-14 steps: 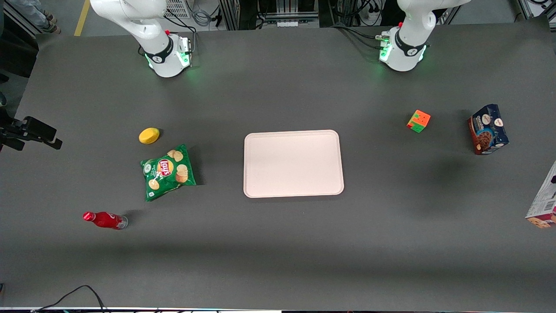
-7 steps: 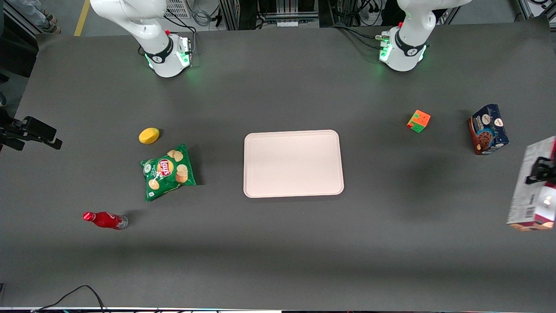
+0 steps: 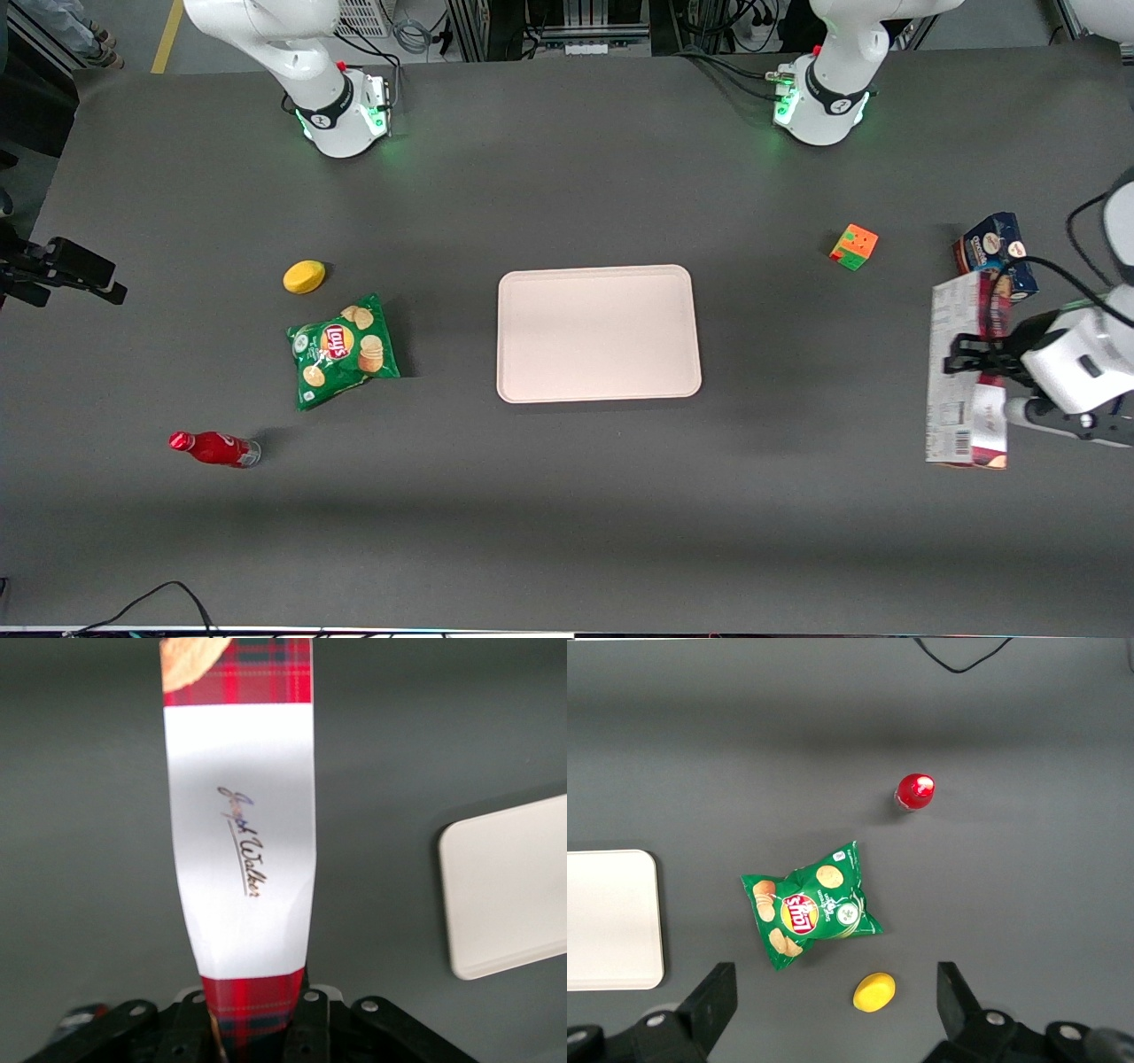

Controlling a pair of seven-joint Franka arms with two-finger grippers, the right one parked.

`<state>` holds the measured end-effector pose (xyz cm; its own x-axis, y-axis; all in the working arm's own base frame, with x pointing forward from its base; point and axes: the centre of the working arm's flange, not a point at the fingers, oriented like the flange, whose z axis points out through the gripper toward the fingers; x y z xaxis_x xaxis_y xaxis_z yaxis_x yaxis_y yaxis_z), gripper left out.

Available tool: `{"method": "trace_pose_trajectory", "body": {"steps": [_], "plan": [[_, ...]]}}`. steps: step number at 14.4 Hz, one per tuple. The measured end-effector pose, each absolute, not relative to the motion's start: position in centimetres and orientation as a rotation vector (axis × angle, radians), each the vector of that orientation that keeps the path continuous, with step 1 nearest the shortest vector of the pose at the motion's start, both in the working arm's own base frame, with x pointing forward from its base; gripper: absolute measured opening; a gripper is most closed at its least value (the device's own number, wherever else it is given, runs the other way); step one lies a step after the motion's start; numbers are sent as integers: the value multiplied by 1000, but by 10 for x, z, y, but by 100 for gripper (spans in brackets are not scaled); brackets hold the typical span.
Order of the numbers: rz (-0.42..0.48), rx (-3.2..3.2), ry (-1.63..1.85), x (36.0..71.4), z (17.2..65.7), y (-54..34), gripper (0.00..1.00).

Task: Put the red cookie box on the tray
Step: 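Lift the box and carry it over the white tray, then lower the red plaid box onto the white tray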

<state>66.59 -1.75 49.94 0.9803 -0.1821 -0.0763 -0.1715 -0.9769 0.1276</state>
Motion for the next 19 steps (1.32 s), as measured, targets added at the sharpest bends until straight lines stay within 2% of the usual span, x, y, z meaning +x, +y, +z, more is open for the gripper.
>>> {"method": "trace_pose_trajectory", "body": {"steps": [4, 9, 16, 19], "plan": [[-186, 3021, -56, 655, 501, -100, 27], [-232, 3069, 121, 618, 494, -208, 27], [-144, 3100, 141, 533, 447, -317, 27], [-85, 3135, 104, 496, 412, -354, 27]]}}
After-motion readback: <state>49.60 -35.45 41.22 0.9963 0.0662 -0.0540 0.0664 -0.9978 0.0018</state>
